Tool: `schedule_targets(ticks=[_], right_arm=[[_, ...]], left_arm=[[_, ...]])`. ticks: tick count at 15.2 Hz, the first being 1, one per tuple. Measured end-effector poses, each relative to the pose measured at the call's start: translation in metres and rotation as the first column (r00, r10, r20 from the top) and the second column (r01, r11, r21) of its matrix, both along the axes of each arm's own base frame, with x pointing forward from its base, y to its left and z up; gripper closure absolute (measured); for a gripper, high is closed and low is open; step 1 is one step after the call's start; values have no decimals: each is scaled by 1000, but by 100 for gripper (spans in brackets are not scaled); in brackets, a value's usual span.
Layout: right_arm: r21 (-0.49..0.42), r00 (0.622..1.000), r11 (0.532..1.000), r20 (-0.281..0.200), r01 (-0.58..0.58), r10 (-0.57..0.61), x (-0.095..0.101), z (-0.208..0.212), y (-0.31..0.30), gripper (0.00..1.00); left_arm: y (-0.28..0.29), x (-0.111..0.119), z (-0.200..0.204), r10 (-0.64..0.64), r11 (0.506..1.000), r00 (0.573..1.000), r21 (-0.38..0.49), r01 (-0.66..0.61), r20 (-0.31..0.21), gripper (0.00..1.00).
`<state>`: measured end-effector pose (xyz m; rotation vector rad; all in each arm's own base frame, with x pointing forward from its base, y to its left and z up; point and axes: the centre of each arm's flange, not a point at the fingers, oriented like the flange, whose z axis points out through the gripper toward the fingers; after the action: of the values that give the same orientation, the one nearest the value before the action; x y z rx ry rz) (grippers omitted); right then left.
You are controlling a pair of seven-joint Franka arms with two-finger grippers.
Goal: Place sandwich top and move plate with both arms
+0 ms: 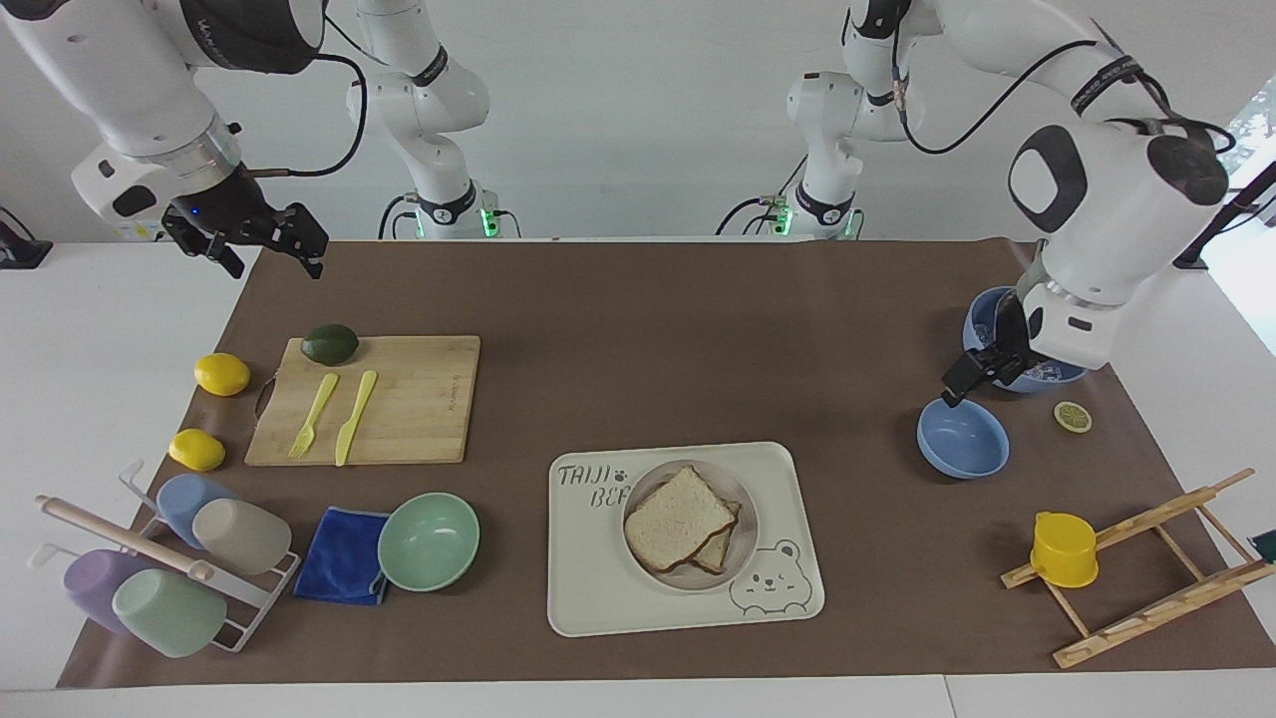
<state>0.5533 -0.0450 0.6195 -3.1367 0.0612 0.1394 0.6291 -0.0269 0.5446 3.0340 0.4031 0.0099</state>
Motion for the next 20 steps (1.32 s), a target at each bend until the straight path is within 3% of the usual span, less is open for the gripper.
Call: schedule_targets(ticks=[5,9,17,20], right_arm=[[0,1000,1000,0,0,0,0,0,0,0],[0,1000,1000,0,0,0,0,0,0,0],[0,1000,1000,0,0,0,0,0,0,0],[0,1000,1000,0,0,0,0,0,0,0]], left_arm=[[55,-59,68,-161,987,986,-2,161,-32,0],[46,-93,88,-283,959,953,-6,284,-110,0],[27,-95,64,-339,940,934,-4,341,-114,0],[24,-96,67,-351,933,928,39,358,-125,0]])
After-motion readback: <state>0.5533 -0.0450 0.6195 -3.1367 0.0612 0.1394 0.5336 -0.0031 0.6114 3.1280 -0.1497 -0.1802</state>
